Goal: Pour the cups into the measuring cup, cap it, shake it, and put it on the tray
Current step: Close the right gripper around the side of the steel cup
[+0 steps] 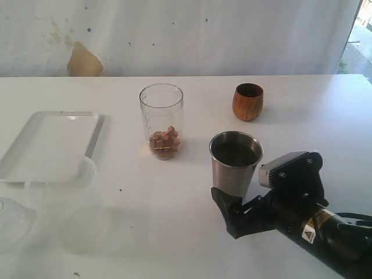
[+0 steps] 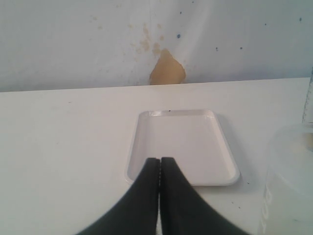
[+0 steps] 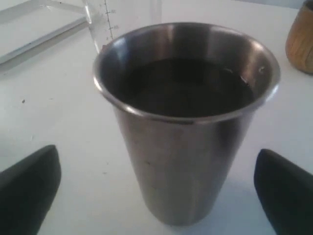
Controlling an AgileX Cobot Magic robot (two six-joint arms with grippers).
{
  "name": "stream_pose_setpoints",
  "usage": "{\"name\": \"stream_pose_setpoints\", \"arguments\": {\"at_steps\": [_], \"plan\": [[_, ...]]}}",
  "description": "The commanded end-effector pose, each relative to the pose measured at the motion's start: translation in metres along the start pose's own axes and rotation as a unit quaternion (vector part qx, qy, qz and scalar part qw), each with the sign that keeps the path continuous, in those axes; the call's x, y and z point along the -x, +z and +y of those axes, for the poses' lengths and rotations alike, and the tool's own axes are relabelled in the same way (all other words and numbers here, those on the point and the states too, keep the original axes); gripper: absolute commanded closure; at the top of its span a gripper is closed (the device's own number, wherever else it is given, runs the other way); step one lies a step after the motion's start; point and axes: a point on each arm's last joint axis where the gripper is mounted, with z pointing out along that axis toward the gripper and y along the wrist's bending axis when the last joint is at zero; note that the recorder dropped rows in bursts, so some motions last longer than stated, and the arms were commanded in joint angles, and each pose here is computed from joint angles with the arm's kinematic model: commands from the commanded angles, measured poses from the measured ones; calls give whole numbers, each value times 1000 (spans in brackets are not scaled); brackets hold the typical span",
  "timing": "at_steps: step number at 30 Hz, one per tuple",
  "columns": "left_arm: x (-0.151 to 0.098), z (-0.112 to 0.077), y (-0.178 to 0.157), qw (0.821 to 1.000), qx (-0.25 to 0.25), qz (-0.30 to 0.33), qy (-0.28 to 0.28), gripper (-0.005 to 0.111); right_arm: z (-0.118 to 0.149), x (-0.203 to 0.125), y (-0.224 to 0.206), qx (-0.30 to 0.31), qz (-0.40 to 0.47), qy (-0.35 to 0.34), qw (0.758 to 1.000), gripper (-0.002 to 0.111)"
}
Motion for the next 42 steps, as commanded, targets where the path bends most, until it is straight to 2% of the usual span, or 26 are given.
{"name": "stream_pose_setpoints", "arguments": {"at_steps": [1, 14, 20, 42], "plan": [[-2, 0, 0, 1000, -1, 1, 0, 106, -2, -2, 12, -4, -14, -2, 1000, 3], [-2, 0, 0, 1000, -1, 1, 0, 106, -4, 2, 49, -3, -38, -6, 999, 3], [-2, 0, 0, 1000, -1, 1, 0, 106, -9, 3, 50, -29, -40, 7, 999, 3], [-2, 0, 0, 1000, -1, 1, 0, 106, -8, 9, 56, -25, -53, 5, 998, 3]]}}
